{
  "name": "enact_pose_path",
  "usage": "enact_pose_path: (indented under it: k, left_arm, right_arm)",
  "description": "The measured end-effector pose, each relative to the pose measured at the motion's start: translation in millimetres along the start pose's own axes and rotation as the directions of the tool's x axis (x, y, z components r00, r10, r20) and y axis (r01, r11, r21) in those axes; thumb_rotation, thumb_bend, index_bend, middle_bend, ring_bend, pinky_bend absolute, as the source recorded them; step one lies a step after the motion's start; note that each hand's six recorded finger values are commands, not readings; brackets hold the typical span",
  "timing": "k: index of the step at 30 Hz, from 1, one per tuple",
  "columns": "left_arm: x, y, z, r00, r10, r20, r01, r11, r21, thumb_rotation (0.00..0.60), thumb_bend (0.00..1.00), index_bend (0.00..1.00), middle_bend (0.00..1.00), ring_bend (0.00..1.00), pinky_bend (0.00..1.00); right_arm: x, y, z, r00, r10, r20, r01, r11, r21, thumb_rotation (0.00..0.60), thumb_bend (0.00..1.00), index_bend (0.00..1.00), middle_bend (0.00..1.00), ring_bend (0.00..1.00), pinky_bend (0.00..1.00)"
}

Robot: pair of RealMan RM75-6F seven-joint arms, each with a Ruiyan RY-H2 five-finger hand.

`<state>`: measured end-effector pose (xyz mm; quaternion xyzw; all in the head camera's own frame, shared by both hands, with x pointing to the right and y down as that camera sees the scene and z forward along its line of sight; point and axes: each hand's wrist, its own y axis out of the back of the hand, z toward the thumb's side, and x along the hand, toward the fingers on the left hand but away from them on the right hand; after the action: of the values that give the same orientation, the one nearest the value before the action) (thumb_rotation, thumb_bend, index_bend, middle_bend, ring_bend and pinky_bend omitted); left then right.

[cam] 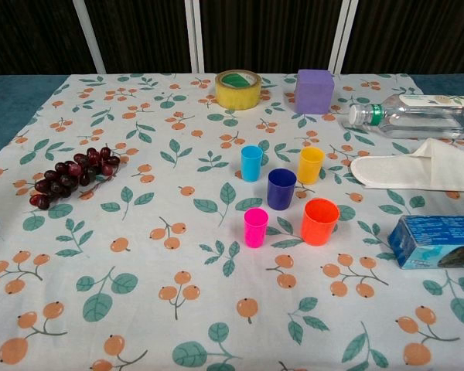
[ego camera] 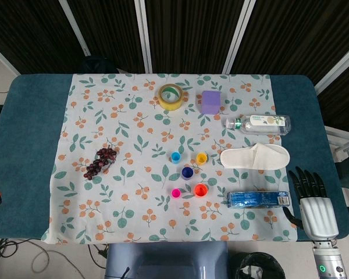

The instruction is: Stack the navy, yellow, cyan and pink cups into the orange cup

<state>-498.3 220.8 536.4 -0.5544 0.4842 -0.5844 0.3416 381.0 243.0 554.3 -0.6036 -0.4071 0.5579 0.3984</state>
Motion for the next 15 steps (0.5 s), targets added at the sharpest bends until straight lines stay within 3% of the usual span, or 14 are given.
enact_pose_path:
  k: [15]
  left_arm:
    - [-0.8,0.7,0.6,1.000,0.002,0.003,-0.002,1.000,0.001,0.600,0.77,0.14,0.01,0.00,0.00]
  right_arm:
    - [1.9,1.3,2.5,1.000,0.008,-0.016,-0.008,1.000,-0.026,0.600,0.31,0.00,0.00,0.00,0.06]
